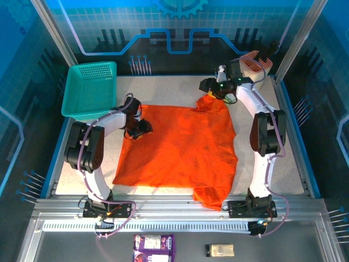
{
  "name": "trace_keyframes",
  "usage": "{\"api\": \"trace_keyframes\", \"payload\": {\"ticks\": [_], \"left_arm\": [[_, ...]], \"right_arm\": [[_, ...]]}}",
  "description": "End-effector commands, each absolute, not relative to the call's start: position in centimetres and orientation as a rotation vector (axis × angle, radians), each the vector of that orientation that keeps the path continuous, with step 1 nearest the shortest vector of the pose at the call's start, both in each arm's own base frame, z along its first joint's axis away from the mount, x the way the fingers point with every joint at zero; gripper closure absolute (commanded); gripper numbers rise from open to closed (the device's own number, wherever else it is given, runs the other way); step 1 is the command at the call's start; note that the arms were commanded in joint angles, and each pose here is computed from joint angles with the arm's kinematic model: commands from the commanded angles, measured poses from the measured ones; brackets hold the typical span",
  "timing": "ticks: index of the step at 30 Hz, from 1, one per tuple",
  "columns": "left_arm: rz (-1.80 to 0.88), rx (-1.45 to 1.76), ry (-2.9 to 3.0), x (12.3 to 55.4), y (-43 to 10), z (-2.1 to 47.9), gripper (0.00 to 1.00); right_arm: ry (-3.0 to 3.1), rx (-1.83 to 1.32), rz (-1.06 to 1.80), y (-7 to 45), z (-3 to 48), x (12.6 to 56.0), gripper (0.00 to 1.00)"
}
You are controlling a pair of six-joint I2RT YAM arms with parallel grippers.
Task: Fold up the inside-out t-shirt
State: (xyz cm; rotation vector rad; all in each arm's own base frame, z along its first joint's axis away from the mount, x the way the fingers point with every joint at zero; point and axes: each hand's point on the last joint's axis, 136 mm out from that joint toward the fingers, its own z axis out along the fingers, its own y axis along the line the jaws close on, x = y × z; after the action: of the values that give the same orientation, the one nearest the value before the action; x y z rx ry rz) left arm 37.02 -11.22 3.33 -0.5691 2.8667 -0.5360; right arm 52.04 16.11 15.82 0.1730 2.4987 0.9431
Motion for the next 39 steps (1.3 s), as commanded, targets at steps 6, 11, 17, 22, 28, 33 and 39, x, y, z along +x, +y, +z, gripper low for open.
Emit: {"api": "trace_keyframes", "payload": {"ticks": [6, 11, 17, 22, 28, 33, 39], "left_arm": [[-0.518, -0.563, 2.889, 37.5, -11.2, 2.2, 0.49], [-0.505, -0.590, 2.883, 38.7, -10.8, 1.2, 0.49], [-0.473, -0.649, 2.867, 41.6, -9.1, 0.0, 0.49], [-0.508, -0.644, 2.840, 43.3, -9.4, 0.7, 0.49], [-0.538, -0.609, 2.699, 42.6, -9.1, 7.6, 0.49], [-0.550, -0.567, 2.609, 40.4, -8.8, 13.6, 0.48], [-0.529, -0.577, 2.632, 35.2, -8.5, 14.5, 0.48]], "right_arm": [[2.654, 0.250, 0.878, 14.5, 6.3, 49.8, 0.28], [2.624, 0.242, 0.872, 13.7, 3.8, 52.6, 0.28], [2.593, 0.252, 0.906, 12.9, 1.7, 57.4, 0.28], [2.558, 0.170, 0.959, 13.5, 2.5, 60.4, 0.28], [2.462, 0.062, 0.963, 14.6, 12.4, 60.3, 0.30], [2.436, 0.018, 0.895, 15.3, 20.9, 54.4, 0.30], [2.555, 0.080, 0.787, 14.8, 21.4, 43.2, 0.36]]}}
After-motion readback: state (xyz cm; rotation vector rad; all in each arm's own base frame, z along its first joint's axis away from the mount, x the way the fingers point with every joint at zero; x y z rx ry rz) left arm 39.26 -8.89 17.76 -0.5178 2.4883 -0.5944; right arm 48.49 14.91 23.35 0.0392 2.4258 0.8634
